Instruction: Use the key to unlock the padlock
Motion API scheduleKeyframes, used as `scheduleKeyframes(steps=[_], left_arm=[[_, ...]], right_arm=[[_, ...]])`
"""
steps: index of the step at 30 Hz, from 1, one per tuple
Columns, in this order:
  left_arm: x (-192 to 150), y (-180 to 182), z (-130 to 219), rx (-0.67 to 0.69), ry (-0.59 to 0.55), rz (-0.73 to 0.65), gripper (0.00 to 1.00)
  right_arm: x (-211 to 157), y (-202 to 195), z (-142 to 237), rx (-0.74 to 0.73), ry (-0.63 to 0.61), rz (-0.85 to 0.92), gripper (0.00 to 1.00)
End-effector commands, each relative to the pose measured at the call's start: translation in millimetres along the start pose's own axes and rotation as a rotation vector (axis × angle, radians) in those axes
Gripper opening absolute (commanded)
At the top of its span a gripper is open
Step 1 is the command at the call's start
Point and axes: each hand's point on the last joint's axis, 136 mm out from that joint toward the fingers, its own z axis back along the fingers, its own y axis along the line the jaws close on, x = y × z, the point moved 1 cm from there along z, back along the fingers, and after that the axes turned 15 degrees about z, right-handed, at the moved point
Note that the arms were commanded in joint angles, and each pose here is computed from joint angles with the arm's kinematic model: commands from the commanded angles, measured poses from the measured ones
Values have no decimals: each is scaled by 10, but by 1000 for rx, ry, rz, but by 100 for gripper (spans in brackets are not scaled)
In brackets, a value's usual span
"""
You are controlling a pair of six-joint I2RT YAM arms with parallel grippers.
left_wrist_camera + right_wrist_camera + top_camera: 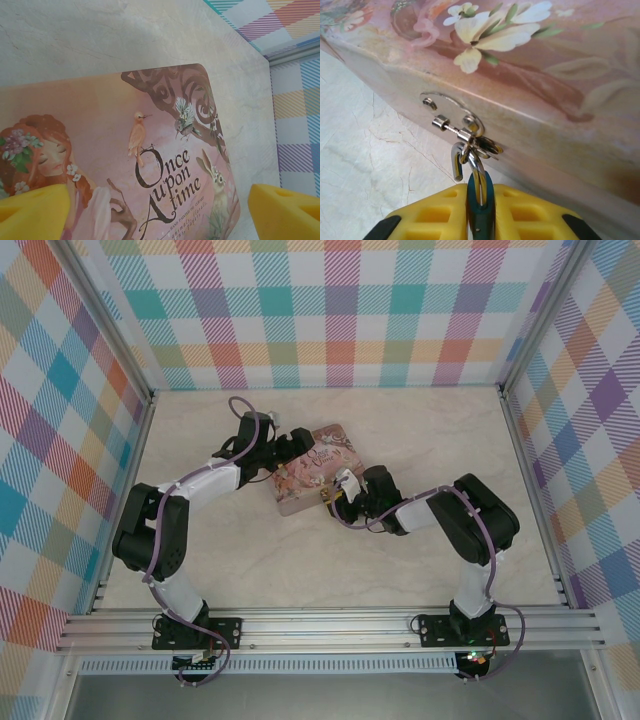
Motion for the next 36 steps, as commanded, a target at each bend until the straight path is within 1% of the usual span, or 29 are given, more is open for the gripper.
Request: scheduleKeyframes(steps=[1,3,6,12,17,20,23,26,28,30,32,36], left_arm=[[-120,210,-16,54,41,33,92],[-122,210,-7,54,40,32,92],[-142,226,22,56,38,32,91],[-275,258,68,62,48,29,91],[-452,283,80,67,61,27,90],[-505,336,99,80,56,33,90],[-529,379,107,85,53,41,90],[-539,394,95,87,55,43,90],[-538,398,78,86,56,43,90],[-541,391,63,84,58,46,90],[-543,386,54,83,61,47,90],[-534,377,70,85,57,41,90]], right_arm=[[-19,38,35,-5,5,13,16],[-22,27,44,-19,9,15,13],[-106,-24,85,-81,66,20,10],[-230,-227,267,-308,170,4,5],[-357,-341,331,-513,326,56,5],[-424,-412,405,-625,386,81,5],[-457,-430,439,-681,418,106,5],[-404,-422,422,-717,431,158,6],[-375,-410,396,-735,438,187,9],[-371,-399,366,-722,440,223,16],[-361,-352,344,-690,417,217,21],[-346,-211,364,-612,376,201,33]])
